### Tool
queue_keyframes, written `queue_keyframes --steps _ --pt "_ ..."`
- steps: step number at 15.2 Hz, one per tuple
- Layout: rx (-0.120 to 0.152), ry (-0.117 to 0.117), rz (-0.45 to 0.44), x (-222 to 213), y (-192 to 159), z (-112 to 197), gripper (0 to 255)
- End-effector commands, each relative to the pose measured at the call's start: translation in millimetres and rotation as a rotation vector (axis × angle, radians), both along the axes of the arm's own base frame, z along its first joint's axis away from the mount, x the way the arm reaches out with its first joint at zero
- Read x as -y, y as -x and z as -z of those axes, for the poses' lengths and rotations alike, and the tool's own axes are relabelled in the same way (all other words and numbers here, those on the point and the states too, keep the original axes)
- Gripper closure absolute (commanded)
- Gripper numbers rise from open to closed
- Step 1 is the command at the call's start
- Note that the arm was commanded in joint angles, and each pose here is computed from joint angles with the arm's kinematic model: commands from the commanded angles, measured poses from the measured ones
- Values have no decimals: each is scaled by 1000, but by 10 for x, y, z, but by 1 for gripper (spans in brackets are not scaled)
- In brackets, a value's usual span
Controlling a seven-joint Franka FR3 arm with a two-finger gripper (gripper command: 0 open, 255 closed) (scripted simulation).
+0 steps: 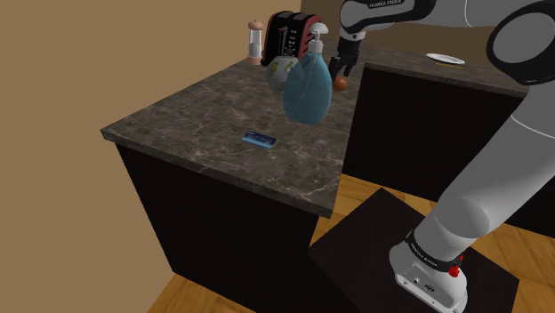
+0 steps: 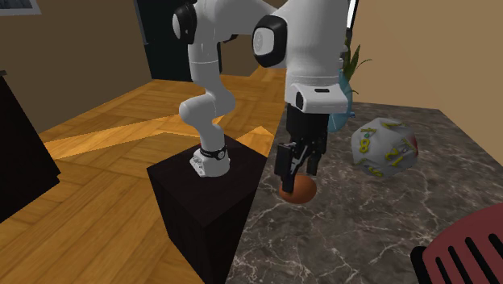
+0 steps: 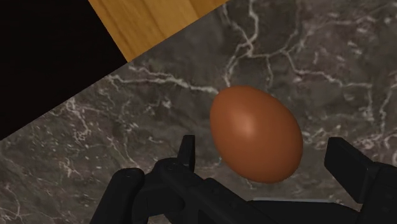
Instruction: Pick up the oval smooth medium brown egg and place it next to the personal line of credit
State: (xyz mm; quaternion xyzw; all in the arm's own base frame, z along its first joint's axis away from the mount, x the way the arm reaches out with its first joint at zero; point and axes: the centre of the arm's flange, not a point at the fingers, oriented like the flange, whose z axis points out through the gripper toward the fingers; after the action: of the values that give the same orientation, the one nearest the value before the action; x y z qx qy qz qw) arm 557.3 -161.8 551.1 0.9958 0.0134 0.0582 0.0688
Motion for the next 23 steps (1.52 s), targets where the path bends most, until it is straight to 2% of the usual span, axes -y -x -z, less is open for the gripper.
queue_keyframes --steps 1,3,11,12,21,23 --pt "1 0 0 15 -22 105 0" --pt "1 0 0 26 -31 187 0" --pt "1 0 0 26 -32 187 0" --pt "1 0 0 26 -32 187 255" --pt "1 0 0 26 -32 187 255" --pt "1 0 0 26 -32 81 255"
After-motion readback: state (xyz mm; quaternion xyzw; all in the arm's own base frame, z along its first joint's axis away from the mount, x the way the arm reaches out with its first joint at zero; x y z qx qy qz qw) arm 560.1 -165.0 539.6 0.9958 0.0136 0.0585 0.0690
